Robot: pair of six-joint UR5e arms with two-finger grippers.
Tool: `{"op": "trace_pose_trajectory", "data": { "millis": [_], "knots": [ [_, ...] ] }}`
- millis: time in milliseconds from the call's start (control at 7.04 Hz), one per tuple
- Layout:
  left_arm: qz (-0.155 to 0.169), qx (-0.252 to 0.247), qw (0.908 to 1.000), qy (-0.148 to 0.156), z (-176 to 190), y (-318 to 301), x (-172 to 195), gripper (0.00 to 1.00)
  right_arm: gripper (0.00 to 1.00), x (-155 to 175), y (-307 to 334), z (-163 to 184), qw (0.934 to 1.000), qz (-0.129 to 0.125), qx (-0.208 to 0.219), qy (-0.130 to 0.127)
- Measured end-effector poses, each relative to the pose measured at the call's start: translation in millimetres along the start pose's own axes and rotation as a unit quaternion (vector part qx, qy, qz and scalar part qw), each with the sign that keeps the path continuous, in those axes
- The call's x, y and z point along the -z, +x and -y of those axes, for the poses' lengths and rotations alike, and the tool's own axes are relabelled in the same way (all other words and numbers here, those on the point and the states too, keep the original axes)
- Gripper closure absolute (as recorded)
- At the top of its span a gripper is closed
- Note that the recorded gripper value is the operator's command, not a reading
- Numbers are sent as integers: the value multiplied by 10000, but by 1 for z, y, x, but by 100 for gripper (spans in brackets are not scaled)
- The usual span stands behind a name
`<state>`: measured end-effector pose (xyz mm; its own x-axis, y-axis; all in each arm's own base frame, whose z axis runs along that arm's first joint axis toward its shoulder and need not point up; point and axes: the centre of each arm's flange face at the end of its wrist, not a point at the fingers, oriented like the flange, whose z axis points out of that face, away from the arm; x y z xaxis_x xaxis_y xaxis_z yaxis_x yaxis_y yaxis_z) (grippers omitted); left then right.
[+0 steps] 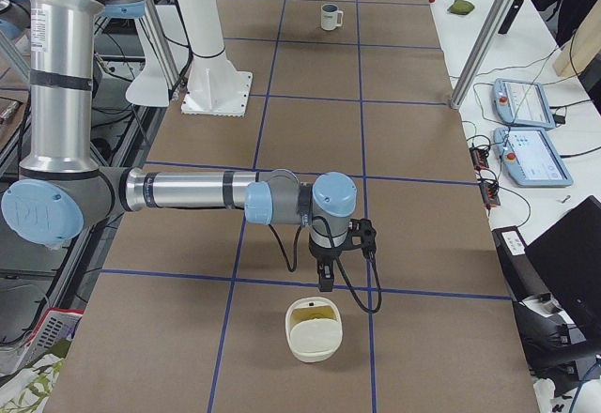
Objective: Left arm hands cup to right arm to dump lemon
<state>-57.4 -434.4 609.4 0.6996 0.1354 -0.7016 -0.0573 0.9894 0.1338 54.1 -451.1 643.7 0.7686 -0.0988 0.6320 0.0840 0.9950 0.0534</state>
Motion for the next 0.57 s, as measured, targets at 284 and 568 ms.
{"op": "trace_pose_trajectory", "data": {
  "millis": [284,568],
  "knots": [
    [34,-10,10000,4,0,0,1,0,0,-1,0,1,10000,1,21,16],
    [41,-7,10000,2,0,0,1,0,0,-1,0,2,10000,5,32,23]
  ]
}}
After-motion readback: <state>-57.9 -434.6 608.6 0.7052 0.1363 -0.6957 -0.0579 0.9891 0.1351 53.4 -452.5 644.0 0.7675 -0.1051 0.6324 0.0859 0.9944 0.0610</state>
